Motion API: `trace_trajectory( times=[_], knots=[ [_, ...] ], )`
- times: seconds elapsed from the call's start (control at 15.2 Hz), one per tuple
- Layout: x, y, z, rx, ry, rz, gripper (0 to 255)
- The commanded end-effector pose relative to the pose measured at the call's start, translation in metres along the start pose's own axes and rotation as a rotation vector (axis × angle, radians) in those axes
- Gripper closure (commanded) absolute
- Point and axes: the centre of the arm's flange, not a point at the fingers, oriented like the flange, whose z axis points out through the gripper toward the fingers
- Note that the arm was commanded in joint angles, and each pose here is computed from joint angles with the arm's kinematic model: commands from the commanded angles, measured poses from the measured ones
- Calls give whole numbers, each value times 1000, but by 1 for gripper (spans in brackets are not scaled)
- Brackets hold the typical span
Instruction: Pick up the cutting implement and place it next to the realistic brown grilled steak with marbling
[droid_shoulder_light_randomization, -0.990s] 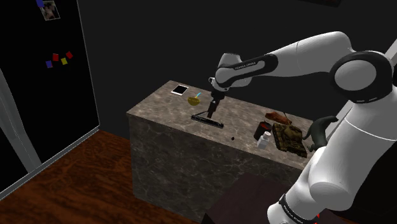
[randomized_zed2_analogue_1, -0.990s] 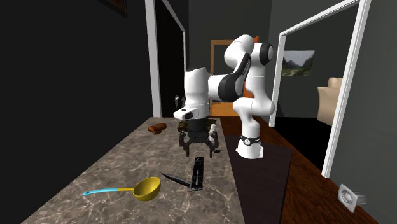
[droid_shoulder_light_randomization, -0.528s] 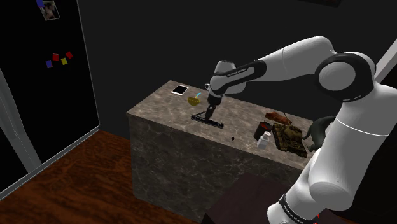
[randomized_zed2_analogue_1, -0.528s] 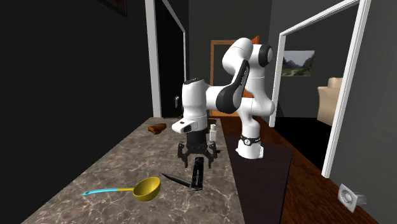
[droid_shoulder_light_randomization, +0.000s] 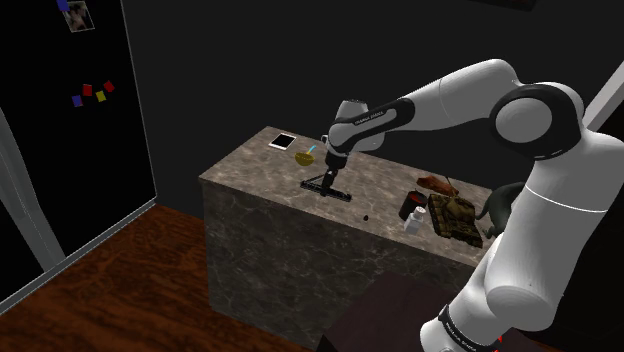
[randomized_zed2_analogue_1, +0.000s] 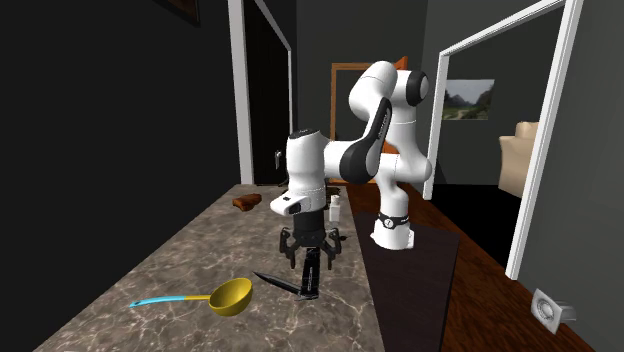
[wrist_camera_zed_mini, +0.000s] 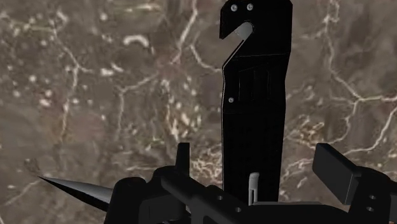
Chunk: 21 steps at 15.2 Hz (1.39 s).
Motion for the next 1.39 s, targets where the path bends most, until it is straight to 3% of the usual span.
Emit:
trace_trajectory(
  times=[0.0,0.07,0.66,1.32],
  knots=[
    [0,0,0,0,0,0,0],
    [0,0,0,0,0,0,255],
    [0,0,0,0,0,0,255],
    [2,-3,-53,0,0,0,255]
  ],
)
